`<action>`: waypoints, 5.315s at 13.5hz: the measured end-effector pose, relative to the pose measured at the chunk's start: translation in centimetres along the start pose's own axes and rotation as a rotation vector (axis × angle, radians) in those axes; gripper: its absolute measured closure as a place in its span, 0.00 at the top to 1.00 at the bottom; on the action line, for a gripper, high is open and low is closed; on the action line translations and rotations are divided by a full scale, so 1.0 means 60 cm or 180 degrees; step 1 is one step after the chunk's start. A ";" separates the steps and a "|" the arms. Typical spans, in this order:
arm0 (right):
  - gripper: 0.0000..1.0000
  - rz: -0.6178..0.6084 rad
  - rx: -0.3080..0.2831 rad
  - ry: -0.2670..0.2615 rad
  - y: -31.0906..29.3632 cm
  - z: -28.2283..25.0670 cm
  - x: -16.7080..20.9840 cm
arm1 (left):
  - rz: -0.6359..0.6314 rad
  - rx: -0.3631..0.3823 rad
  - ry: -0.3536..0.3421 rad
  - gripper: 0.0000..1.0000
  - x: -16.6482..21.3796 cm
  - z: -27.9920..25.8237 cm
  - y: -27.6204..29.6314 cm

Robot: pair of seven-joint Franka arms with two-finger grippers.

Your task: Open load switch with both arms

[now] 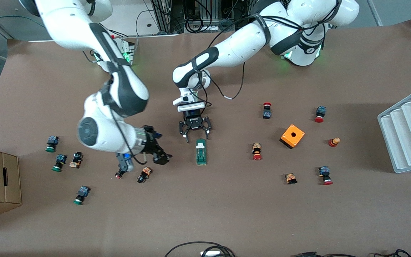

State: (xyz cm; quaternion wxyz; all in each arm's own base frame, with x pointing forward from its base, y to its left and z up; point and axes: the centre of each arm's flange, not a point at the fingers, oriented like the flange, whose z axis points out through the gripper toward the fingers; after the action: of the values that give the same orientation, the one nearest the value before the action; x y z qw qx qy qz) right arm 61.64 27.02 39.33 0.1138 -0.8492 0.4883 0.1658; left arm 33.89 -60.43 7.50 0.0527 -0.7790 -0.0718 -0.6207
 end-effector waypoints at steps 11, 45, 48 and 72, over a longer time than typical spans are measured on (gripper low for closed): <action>1.00 -0.2663 -0.0590 0.0919 0.217 -0.360 0.227 | -0.0080 0.0123 -0.0362 1.00 0.246 -0.049 0.056; 1.00 -0.3379 -0.0628 0.1342 0.323 -0.422 0.270 | 0.0835 -0.0631 -0.2248 1.00 0.954 0.118 -0.193; 1.00 -0.3380 -0.0626 0.1345 0.323 -0.422 0.270 | 0.0797 -0.0691 -0.2351 1.00 0.990 0.150 -0.237; 1.00 -0.3382 -0.0627 0.1354 0.319 -0.419 0.273 | 0.0165 -0.0215 -0.3503 1.00 1.000 0.365 -0.588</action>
State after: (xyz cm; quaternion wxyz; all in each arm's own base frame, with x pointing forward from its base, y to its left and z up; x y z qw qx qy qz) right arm 56.97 -4.38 55.40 0.0013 -0.9990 -0.0105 -0.0438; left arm 61.79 -19.17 60.83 -0.0023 -0.9912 -0.0496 -0.1224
